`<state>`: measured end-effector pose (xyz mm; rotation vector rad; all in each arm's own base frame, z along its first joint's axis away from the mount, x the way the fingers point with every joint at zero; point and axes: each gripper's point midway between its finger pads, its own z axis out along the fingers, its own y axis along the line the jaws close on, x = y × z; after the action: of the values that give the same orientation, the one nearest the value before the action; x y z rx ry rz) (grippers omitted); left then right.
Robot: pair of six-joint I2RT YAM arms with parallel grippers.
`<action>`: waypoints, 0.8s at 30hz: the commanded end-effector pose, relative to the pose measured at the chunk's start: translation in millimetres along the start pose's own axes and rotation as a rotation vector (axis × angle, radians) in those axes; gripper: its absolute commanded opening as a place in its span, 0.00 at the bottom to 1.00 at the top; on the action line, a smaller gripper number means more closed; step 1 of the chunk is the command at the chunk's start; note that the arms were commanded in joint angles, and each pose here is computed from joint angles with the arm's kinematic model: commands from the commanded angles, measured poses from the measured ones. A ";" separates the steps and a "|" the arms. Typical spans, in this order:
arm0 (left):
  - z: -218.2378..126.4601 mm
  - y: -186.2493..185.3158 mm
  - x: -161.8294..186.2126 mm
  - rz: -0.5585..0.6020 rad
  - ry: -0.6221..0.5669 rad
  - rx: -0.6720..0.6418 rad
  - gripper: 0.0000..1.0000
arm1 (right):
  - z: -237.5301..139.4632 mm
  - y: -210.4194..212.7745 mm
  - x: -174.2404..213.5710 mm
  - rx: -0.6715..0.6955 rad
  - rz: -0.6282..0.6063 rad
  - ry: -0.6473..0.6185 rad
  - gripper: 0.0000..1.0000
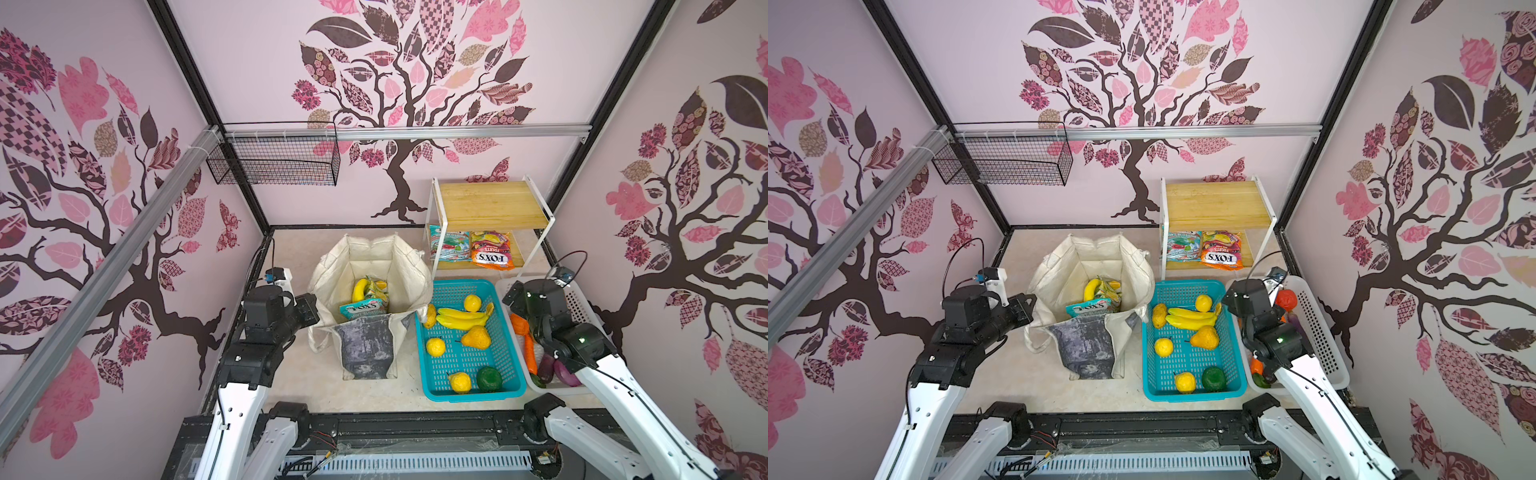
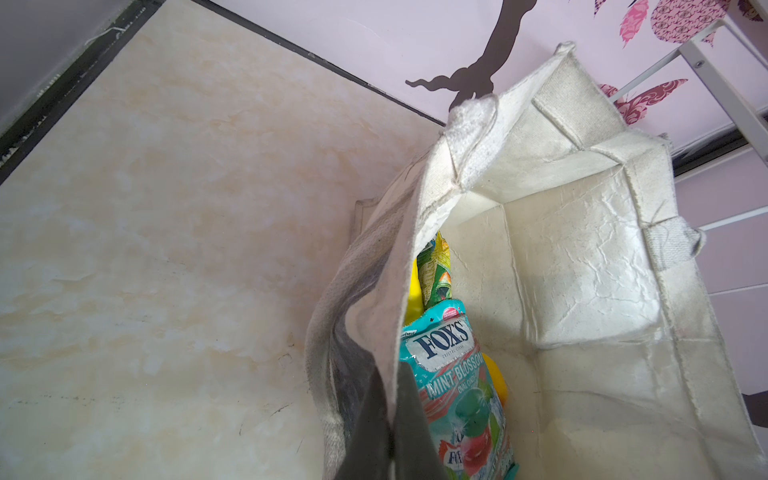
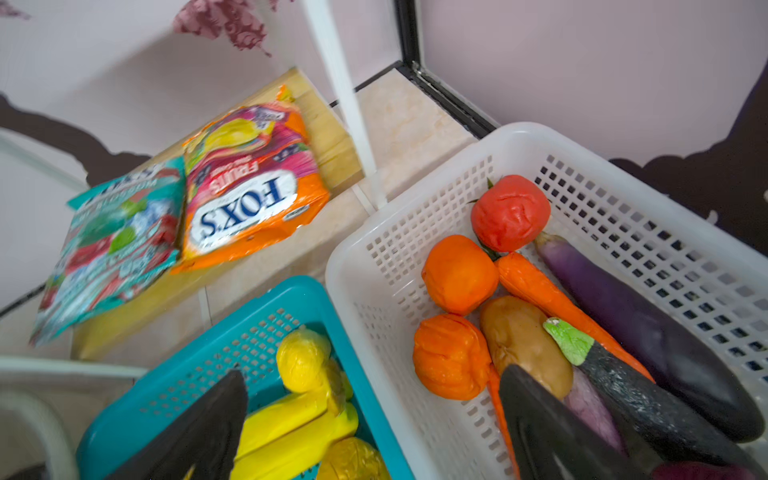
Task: Place the food into the grocery bag and tie it
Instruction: 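Move the right gripper back over the white vegetable basket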
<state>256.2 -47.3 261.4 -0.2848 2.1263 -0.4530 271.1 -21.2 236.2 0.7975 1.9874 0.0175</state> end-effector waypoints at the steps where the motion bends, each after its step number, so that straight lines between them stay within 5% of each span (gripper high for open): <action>1: 5.1 0.6 6.3 0.008 0.015 0.014 0.00 | 13.9 -16.9 2.5 0.001 0.133 0.074 0.97; 5: 6.3 0.8 6.6 0.006 0.019 0.013 0.00 | 28.5 -52.7 14.9 0.200 0.234 0.137 0.99; 13: 8.0 2.8 8.0 0.003 0.026 0.004 0.00 | 41.7 -59.0 36.2 0.240 0.352 0.176 0.99; 20: 10.7 2.1 9.1 0.006 0.038 0.007 0.00 | 53.2 -78.6 52.8 0.309 0.305 0.178 0.99; 24: 12.2 2.6 10.3 0.004 0.046 0.005 0.00 | 65.3 -68.3 59.5 0.214 0.204 0.198 0.99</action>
<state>261.6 -48.9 257.2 -0.2850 2.1430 -0.4577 254.7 -65.2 128.7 1.2903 2.0901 -0.0202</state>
